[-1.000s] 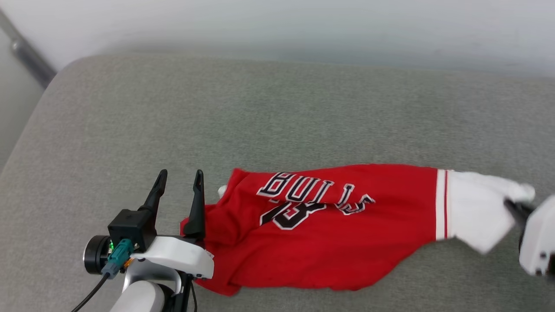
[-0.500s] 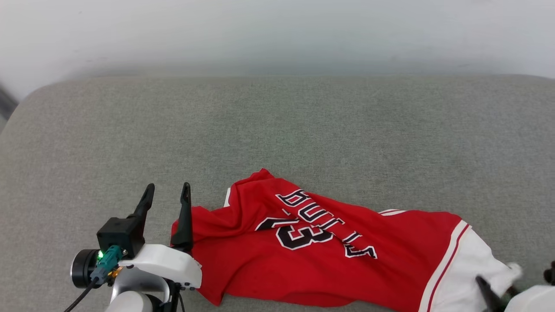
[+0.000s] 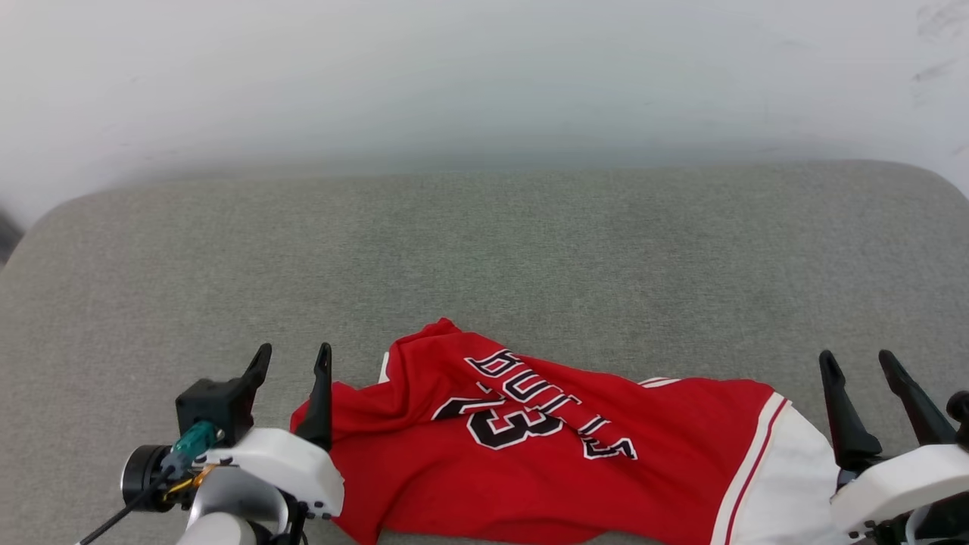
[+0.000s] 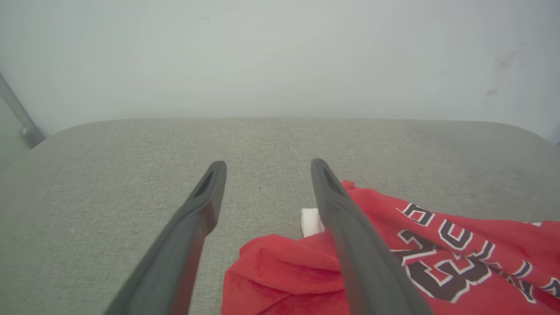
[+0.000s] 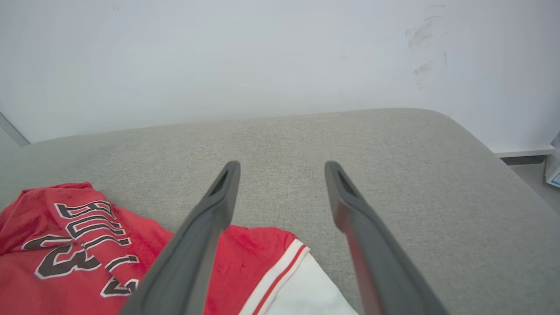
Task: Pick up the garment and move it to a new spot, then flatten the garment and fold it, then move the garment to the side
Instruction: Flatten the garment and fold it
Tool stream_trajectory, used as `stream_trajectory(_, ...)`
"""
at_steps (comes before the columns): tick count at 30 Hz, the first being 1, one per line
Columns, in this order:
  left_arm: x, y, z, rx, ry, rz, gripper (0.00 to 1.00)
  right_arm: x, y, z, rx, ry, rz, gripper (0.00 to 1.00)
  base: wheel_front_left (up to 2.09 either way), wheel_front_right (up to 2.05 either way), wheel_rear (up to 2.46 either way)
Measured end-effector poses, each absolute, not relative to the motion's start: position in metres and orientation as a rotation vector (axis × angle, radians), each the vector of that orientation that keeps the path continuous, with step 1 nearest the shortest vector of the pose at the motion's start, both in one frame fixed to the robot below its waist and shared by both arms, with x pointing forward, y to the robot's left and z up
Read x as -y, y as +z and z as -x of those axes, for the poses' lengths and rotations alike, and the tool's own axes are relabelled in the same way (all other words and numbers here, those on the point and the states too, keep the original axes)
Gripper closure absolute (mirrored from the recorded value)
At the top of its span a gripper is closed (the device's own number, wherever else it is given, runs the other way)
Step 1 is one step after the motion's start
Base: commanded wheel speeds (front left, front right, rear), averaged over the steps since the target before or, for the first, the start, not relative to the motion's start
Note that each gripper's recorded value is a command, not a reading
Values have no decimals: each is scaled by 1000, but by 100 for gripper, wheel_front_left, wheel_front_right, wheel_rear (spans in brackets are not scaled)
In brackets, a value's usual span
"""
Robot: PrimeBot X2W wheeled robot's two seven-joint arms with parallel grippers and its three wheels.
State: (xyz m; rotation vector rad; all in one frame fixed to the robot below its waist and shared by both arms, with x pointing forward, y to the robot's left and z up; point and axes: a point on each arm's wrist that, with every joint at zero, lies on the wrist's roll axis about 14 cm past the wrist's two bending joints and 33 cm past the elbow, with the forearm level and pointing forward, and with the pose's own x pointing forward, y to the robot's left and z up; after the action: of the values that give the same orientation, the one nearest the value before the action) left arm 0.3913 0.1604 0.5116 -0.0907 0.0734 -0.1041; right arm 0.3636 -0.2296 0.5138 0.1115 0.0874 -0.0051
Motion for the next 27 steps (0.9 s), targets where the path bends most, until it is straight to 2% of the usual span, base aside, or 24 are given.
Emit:
stream_trajectory(9,-118,497,-429,-261,-288,75,0,204,529,-372,-27,55,-100,0,0,0,0)
stream_trajectory(15,-103,452,-449,-535,-368,33,0,203,519,-382,-50,52,-118,0,0,0,0)
stream_trajectory(20,-89,413,-442,-752,-445,8,0,215,503,-381,-87,9,-141,0,0,0,0)
stream_trajectory(21,-84,408,-438,-790,-467,11,45,218,501,-380,-93,0,-142,0,0,0,0)
stream_trajectory(22,-81,403,-435,-820,-481,7,66,219,498,-379,-100,-6,-143,0,0,0,0)
stream_trajectory(23,-79,401,-432,-842,-491,1,100,221,497,-379,-102,-11,-147,0,0,0,0)
stream_trajectory(27,-81,413,-441,-799,-494,-39,100,222,496,-383,-99,-13,-149,0,0,0,0)
